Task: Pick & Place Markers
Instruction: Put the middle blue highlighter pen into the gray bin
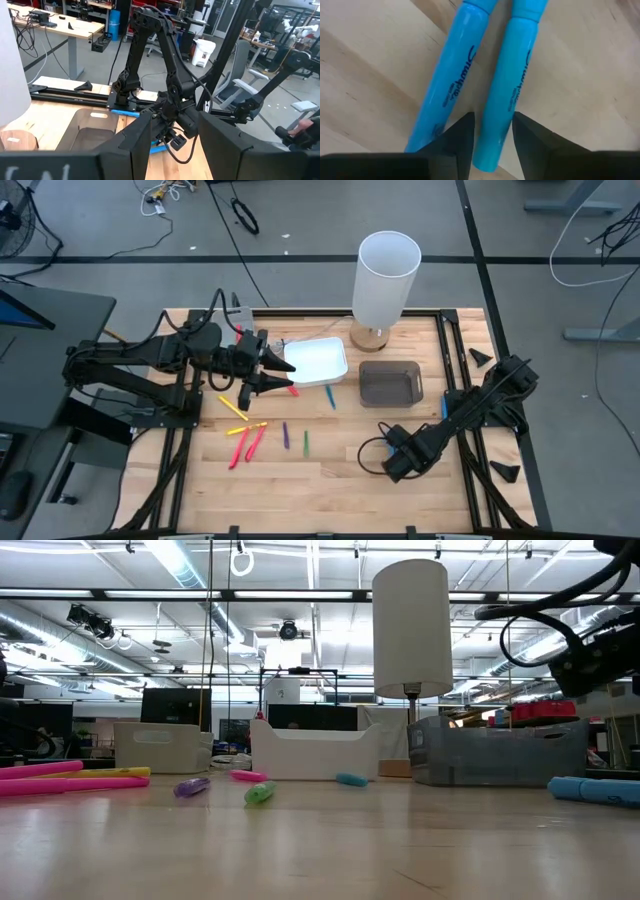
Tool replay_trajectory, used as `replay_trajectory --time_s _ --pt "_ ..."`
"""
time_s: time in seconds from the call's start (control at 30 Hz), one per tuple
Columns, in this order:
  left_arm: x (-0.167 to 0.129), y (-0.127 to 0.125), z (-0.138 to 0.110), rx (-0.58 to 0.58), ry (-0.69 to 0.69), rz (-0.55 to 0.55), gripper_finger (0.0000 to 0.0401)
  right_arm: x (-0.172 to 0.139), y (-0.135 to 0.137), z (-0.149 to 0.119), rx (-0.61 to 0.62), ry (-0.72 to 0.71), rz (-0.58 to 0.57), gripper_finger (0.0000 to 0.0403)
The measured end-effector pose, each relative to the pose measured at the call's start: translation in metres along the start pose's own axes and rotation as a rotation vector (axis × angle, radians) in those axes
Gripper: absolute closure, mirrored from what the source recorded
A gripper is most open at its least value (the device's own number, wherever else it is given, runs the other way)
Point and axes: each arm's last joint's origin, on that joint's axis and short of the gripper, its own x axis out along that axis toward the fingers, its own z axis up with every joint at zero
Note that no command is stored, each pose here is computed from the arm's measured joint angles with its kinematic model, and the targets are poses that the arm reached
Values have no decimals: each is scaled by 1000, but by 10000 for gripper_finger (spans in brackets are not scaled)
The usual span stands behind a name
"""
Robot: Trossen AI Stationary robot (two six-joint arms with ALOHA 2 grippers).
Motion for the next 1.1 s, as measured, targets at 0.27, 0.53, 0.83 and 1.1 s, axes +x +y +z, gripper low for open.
replay_trajectory --time_s 0.27,0.53,0.83,1.1 --pt "0 0 0 0 1 0 236 5 -2 0 35 -3 21 264" --pt "0 0 0 0 2 1 236 8 -4 -1 51 22 53 286" --pt "0 0 0 -1 2 0 236 -9 -9 -2 82 28 127 359" --pt "0 0 0 1 3 1 236 -36 -26 -4 144 10 166 359"
